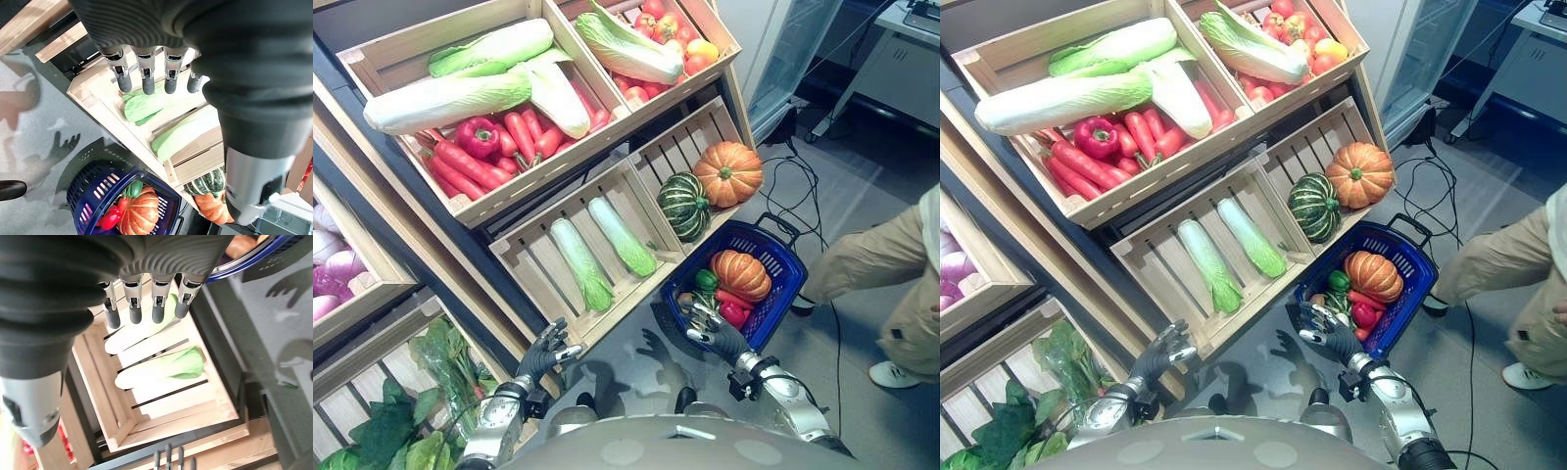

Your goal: Pick up fruits and vegetables into the basket

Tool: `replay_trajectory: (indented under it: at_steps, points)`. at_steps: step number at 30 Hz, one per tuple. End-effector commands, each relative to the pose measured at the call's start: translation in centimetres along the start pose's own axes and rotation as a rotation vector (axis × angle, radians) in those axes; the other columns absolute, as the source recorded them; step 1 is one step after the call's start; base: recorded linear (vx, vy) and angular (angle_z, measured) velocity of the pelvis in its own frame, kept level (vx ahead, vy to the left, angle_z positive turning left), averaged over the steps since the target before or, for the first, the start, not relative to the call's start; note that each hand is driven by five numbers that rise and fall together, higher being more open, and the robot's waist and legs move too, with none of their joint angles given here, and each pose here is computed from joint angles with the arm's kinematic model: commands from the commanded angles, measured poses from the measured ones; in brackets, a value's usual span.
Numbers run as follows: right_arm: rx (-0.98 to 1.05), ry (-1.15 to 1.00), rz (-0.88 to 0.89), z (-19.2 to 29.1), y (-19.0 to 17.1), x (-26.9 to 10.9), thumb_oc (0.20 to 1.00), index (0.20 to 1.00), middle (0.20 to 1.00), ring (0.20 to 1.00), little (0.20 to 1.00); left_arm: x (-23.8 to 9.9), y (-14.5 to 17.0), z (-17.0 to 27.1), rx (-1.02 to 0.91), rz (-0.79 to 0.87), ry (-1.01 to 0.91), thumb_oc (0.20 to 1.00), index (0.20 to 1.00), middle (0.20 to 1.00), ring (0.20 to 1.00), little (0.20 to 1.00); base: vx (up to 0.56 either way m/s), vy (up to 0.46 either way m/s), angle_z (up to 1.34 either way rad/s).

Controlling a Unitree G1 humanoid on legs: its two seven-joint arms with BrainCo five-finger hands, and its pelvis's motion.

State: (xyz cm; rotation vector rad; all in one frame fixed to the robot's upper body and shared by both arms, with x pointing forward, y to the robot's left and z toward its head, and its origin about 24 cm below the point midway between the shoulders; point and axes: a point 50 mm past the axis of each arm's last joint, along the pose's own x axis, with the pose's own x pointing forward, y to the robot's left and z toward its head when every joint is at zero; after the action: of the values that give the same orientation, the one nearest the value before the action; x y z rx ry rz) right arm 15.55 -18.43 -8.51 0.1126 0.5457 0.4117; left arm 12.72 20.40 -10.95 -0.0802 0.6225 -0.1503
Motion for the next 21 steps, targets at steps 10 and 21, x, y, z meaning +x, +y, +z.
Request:
replay_trajectory:
  at_steps: [10, 21]
  points:
    - [0.047, 0.087, -0.012, -1.7, 0.2, 1.9, 1.000, 1.000, 1.000, 1.000, 1.000, 1.4, 0.1, -0.3, 0.062, -0.040, 0.045, 1.000, 1.000, 1.000, 1.000, 1.000, 0.00, 0.000, 0.00]
    - [0.027, 0.031, -0.039, -1.0, -0.2, 1.8, 1.000, 1.000, 1.000, 1.000, 1.000, 1.6, 0.3, 4.7, 0.399, 0.036, -0.264, 1.000, 1.000, 1.000, 1.000, 1.000, 0.00, 0.000, 0.00]
